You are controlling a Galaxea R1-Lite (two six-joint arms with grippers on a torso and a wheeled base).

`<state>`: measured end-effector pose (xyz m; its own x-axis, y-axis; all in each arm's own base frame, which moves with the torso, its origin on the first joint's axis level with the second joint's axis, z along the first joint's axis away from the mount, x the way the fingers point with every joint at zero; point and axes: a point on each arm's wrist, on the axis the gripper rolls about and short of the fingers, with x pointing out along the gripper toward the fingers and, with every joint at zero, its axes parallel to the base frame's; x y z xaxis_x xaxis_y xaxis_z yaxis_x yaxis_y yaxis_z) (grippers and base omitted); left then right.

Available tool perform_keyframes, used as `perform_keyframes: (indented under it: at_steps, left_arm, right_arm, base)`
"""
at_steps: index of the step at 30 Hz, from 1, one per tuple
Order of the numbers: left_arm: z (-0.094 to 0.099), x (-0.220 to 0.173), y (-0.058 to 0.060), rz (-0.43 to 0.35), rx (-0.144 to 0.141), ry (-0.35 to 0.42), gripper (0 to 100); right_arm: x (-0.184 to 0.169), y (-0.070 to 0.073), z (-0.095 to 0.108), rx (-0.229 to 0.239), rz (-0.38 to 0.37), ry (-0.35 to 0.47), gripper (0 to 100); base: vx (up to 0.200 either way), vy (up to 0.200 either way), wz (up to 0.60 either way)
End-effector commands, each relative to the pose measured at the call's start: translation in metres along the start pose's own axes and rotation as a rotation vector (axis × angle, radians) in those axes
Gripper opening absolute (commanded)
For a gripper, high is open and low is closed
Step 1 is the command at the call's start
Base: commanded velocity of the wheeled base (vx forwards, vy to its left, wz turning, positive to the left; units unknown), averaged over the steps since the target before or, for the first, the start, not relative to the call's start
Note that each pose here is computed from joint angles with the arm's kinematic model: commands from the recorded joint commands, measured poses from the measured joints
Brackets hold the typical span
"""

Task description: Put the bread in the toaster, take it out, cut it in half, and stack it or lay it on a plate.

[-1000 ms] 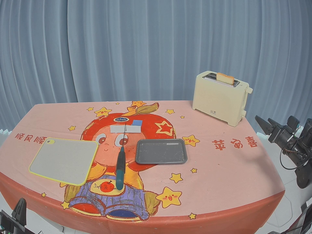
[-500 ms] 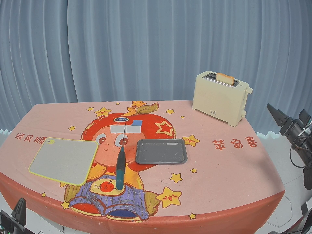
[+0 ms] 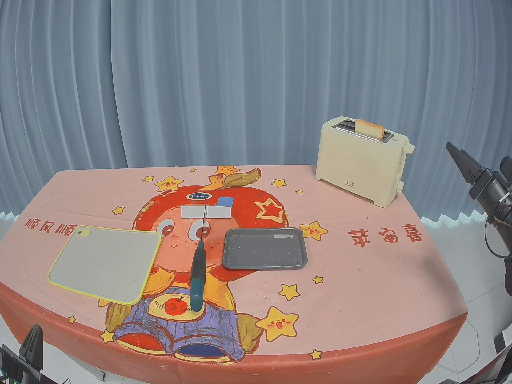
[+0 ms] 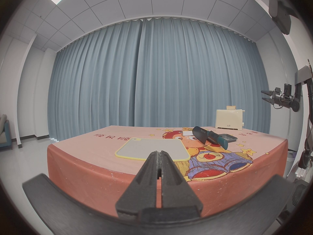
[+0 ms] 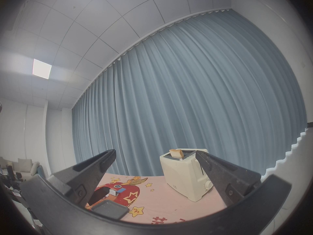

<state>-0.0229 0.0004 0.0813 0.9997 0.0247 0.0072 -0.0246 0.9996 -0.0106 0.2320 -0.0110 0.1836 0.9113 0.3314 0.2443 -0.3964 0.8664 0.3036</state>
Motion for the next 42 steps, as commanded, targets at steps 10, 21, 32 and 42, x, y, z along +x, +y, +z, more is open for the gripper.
perform_keyframes:
  at_steps: [10,21,32,42]
  left_arm:
    - [-0.005,0.001,0.000,0.002,0.000,0.012,0]
    - [-0.005,0.001,0.000,0.002,0.000,0.012,0]
    - [-0.005,0.001,0.000,0.002,0.000,0.012,0]
    - [-0.005,0.001,0.000,0.002,0.000,0.012,0]
  right_arm:
    - [0.020,0.015,0.023,-0.162,0.007,0.133,100]
    - [0.020,0.031,0.032,-0.130,-0.003,0.203,100]
    - [0.035,0.029,0.039,-0.142,-0.024,0.207,100]
    - [0.061,0.026,0.032,-0.165,0.007,0.235,100]
  base:
    - [0.000,0.000,0.00]
    - [0.000,0.000,0.00]
    - [0.000,0.000,0.00]
    - [0.000,0.000,0.00]
